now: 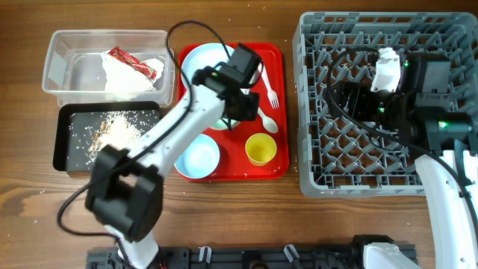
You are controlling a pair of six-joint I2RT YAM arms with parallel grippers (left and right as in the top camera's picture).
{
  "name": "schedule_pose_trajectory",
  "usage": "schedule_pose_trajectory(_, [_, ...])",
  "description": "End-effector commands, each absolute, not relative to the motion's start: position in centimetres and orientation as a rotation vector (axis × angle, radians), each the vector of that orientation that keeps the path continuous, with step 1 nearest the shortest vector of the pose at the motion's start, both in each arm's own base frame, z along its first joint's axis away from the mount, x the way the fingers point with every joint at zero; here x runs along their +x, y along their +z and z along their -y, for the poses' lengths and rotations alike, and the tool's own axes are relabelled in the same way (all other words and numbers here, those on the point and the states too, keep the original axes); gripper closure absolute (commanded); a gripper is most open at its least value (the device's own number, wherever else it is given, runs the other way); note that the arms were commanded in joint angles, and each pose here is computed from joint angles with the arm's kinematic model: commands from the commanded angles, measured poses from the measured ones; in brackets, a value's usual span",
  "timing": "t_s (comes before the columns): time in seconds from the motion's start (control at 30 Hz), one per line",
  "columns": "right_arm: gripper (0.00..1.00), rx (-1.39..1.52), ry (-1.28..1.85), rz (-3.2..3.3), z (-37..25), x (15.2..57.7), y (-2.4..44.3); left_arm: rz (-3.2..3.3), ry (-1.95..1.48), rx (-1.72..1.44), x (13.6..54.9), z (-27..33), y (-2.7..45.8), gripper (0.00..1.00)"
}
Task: Sort waste into correct bins and load items into the dishwasher rack
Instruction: 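Return the green bowl to the red tray and grasp the yellow cup, then hand the yellow cup from the left gripper to the right gripper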
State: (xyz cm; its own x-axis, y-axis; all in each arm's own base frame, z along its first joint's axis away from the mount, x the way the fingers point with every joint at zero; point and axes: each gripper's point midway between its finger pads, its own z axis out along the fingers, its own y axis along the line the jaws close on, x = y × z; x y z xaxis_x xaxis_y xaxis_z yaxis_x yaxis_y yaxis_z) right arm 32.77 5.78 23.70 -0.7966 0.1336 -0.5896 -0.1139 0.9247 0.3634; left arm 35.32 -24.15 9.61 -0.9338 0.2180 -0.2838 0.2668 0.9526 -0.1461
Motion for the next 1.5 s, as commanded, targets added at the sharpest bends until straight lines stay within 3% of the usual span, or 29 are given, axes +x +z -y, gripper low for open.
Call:
schedule_pose_trajectory(0.0, [0.00, 0.015, 0.533, -2.427, -6.0, 33.0, 24.3, -2.881, -0.157, 0.359, 35.5, 23.7, 7.1, 0.92])
schedule_pose_trajectory(0.07, [0.00, 0.017, 0.529, -2.427, -5.9, 33.1, 24.3, -2.887, -0.154, 0.361, 35.6, 23.7, 6.5, 0.89])
schedule_pose_trajectory(0.2, [0.00, 0.016, 0.529, -2.426, -5.9, 33.1, 24.3, -2.862, -0.171, 0.358, 36.2, 24.1, 6.7, 0.72])
schedule_pose_trajectory(0.33, [0.00, 0.016, 0.529, -2.425, -5.9, 33.1, 24.3, -2.825, -0.262, 0.365, 36.6, 25.0, 9.7, 0.57])
schedule_pose_trajectory(0.4, [0.00, 0.016, 0.529, -2.423, -5.9, 33.1, 24.4, -2.823, -0.463, 0.513, 34.7, 26.8, 12.1, 0.49])
schedule_pose_trajectory(0.57, [0.00, 0.016, 0.530, -2.426, -5.9, 33.3, 24.2, -2.958, -0.552, 0.769, 29.4, 26.7, 11.0, 0.44])
schedule_pose_trajectory(0.77, [0.00, 0.030, 0.536, -2.472, -5.9, 33.6, 22.8, -3.059, -0.417, 0.779, 27.4, 24.5, 7.5, 0.39])
schedule_pose_trajectory(0.83, [0.00, 0.037, 0.540, -2.496, -5.9, 33.8, 22.1, -3.071, -0.414, 0.767, 27.0, 24.3, 6.5, 0.42])
schedule_pose_trajectory(0.93, [0.00, 0.042, 0.543, -2.513, -5.9, 33.9, 21.6, -3.058, -0.422, 0.748, 27.3, 24.6, 6.4, 0.69])
schedule_pose_trajectory(1.03, [0.00, 0.046, 0.557, -2.513, -6.0, 33.9, 21.6, -3.052, -0.447, 0.679, 27.8, 25.1, 6.5, 0.85])
schedule_pose_trajectory(1.07, [0.00, 0.055, 0.579, -2.512, -6.3, 33.8, 21.7, -3.048, -0.475, 0.678, 27.8, 25.4, 6.6, 0.95])
schedule_pose_trajectory(1.2, [0.01, 0.005, 0.734, -2.482, -8.2, 33.5, 22.6, -3.003, -0.729, 0.653, 28.1, 27.1, 9.3, 0.96])
schedule_pose_trajectory(1.37, [0.01, -0.098, 0.979, -2.403, -11.0, 32.8, 24.6, -2.585, -1.512, 0.449, 32.9, 25.6, 22.4, 0.96])
schedule_pose_trajectory(1.47, [0.02, -0.262, 1.124, -2.285, -13.4, 32.4, 26.8, -2.335, -1.866, 0.397, 34.0, 23.0, 27.2, 0.96])
